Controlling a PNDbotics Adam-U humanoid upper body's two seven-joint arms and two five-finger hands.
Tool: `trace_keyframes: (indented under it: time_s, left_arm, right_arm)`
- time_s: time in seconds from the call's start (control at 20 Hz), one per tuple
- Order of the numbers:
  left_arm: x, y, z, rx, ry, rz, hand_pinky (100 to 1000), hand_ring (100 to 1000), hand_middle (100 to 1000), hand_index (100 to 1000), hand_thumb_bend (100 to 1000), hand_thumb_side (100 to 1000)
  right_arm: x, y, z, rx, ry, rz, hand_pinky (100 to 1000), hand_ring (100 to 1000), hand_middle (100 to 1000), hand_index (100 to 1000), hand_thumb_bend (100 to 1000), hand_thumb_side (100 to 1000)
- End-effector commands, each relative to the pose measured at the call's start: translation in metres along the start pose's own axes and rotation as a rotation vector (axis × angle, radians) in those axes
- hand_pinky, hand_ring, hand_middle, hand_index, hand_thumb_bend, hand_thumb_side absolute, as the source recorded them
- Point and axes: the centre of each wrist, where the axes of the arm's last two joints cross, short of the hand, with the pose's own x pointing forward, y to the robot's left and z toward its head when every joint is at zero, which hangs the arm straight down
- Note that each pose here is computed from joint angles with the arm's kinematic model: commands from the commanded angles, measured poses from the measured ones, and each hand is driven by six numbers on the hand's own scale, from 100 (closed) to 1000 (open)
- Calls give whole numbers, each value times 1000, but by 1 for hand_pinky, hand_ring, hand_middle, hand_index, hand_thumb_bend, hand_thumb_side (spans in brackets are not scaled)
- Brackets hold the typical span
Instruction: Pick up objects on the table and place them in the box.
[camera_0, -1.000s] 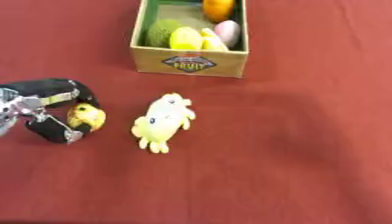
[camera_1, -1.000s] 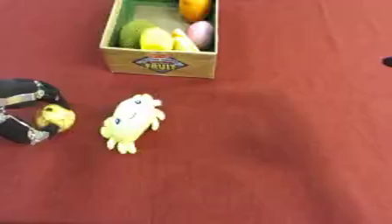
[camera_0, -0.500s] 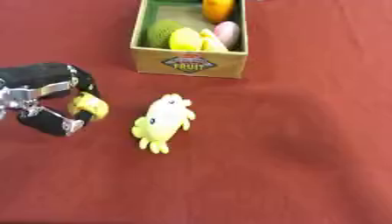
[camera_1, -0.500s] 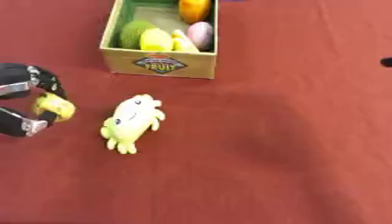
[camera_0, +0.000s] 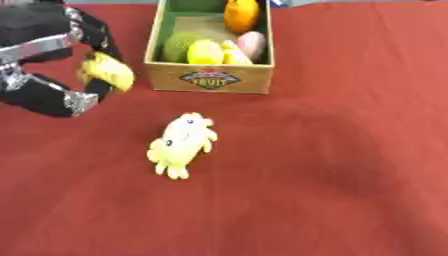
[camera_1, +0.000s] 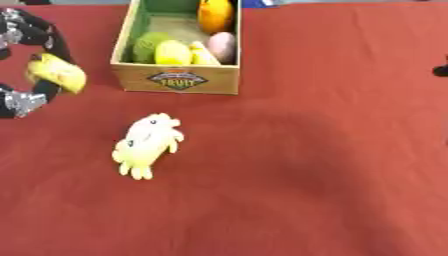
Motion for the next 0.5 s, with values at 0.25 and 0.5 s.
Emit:
trace_keyframes:
  time_s: [0.25,0.5]
  left_arm:
    - [-7,41,-57,82,17,133,836,736,658,719,100,100]
    - [-26,43,-97,98,52,234,842,717,636,716,100,100]
  right_arm:
    - [5,-7,-14,29,-47,2,797,655,671,793,100,612]
    - [7,-5,-19,36,-66,-11,797,654,671,792,100,613]
